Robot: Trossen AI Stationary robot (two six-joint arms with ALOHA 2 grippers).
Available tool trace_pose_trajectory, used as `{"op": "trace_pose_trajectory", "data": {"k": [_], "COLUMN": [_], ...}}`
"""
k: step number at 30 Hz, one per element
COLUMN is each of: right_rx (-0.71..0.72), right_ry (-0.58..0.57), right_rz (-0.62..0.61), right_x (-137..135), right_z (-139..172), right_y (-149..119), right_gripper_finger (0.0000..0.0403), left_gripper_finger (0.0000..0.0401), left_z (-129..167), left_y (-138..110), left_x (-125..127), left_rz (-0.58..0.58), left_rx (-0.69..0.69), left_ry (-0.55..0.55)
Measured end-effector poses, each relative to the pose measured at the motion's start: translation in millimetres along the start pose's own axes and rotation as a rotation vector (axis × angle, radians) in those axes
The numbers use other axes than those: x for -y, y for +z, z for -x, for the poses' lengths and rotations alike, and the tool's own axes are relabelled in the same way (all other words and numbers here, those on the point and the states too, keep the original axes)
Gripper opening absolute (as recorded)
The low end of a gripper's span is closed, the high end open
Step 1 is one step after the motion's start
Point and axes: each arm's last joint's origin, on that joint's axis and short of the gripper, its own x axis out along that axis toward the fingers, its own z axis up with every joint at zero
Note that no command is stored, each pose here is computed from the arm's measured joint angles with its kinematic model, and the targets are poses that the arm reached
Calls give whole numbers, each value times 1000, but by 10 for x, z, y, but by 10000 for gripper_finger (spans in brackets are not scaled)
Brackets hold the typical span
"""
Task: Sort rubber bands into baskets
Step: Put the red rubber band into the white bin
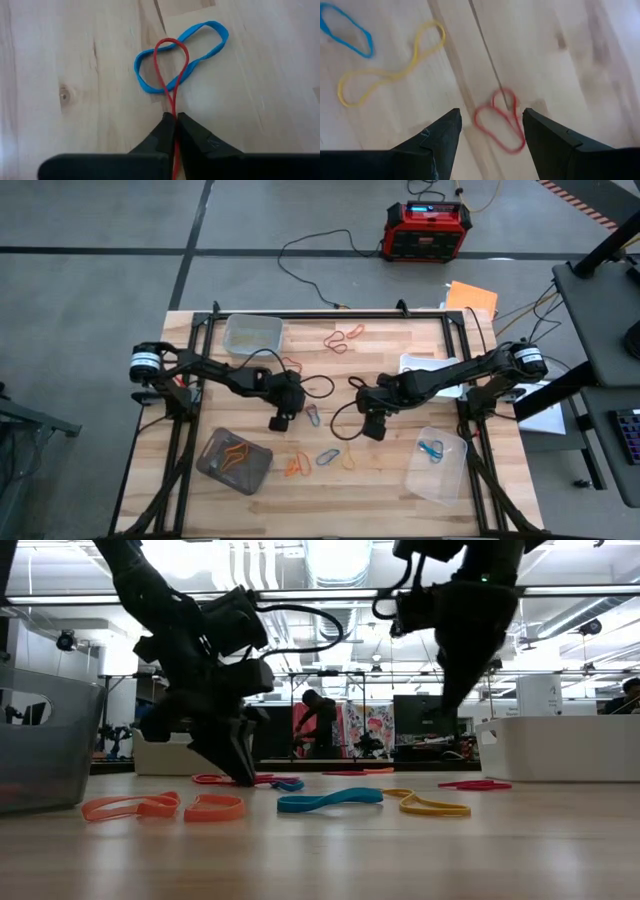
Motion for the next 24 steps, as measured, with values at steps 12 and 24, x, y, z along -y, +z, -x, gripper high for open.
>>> {"op": "trace_pose_trajectory", "data": {"k": [12,24], "right_rx": [407,627], "right_ry": [34,26], "right_rz": [145,129], "right_x": [-118,-115], "right_z": [45,142], "right_y": [334,532], "right_gripper_finger": [205,206], "left_gripper_finger": [0,0], "left_z": [602,884], "left_y": [280,433], "left_x": [-14,-19], "left_rz": [-79,-82], "left_rx": [249,438], "left_ry": [82,132]}}
